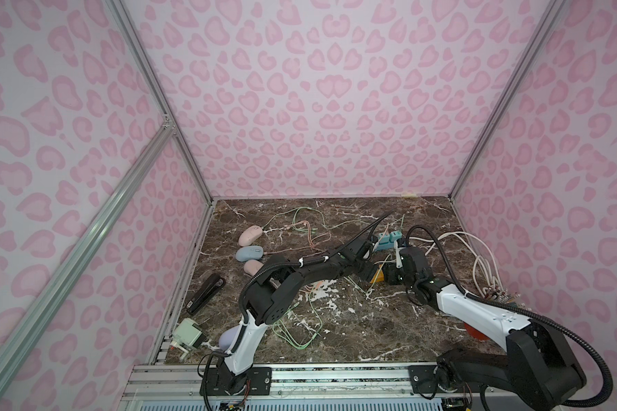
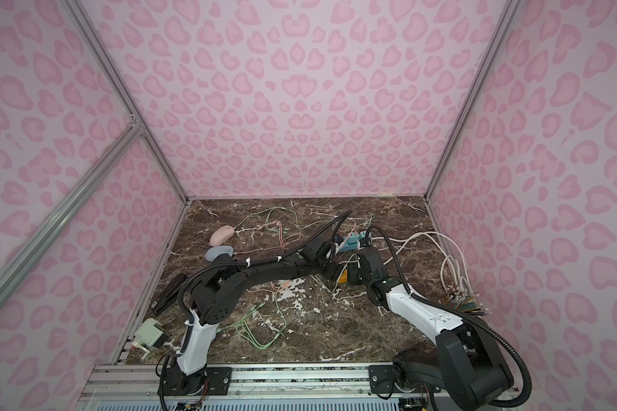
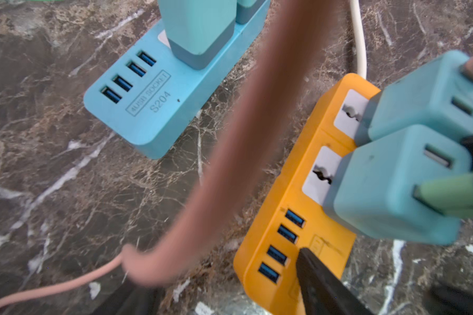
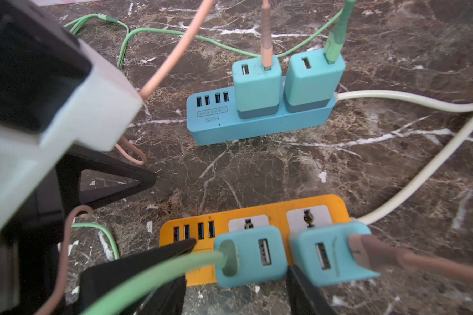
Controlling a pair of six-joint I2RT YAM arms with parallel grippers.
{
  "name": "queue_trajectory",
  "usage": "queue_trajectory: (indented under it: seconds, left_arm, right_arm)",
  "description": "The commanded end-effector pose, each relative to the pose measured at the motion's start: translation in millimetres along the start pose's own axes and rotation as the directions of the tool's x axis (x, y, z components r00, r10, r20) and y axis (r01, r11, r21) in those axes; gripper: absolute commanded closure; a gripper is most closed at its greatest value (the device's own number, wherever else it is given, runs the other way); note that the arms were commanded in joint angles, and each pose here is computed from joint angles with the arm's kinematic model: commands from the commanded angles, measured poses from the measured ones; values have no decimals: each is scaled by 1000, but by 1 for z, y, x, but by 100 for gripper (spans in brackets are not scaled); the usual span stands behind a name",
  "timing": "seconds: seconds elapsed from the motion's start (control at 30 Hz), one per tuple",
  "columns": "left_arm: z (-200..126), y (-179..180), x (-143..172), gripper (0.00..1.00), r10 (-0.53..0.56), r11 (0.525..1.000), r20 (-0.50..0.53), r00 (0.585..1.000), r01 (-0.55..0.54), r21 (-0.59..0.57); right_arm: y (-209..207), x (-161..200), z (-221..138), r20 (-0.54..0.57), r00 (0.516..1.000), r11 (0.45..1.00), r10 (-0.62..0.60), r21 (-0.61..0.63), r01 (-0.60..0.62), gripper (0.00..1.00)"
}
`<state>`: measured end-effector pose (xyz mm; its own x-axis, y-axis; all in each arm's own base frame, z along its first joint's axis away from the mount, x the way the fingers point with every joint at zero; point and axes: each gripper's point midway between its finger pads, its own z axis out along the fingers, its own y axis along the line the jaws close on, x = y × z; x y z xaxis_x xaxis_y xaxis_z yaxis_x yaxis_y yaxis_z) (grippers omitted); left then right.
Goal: Unplug the wireless mouse
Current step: Remove the plug from the socket.
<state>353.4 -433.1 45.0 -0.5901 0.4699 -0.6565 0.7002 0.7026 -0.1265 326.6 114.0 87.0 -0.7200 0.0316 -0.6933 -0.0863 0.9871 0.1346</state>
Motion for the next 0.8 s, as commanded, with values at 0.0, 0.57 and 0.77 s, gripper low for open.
queue_trajectory:
  seconds: [0.0, 0.57, 0.77]
  left_arm:
    - [4, 13, 26, 23, 22, 998, -80, 997, -27, -58]
    - [7, 15, 47, 23, 26, 998, -130, 991, -34, -56]
    - [7, 14, 46, 23, 23, 998, -135, 991, -30, -53]
  right_arm:
    - [-2, -5, 5, 13, 1000, 1000, -3, 13, 3, 39]
    - [-1, -8, 19, -3, 999, 999, -35, 31, 35, 71]
    - [2, -19, 3, 76, 994, 993, -81, 92, 74, 71]
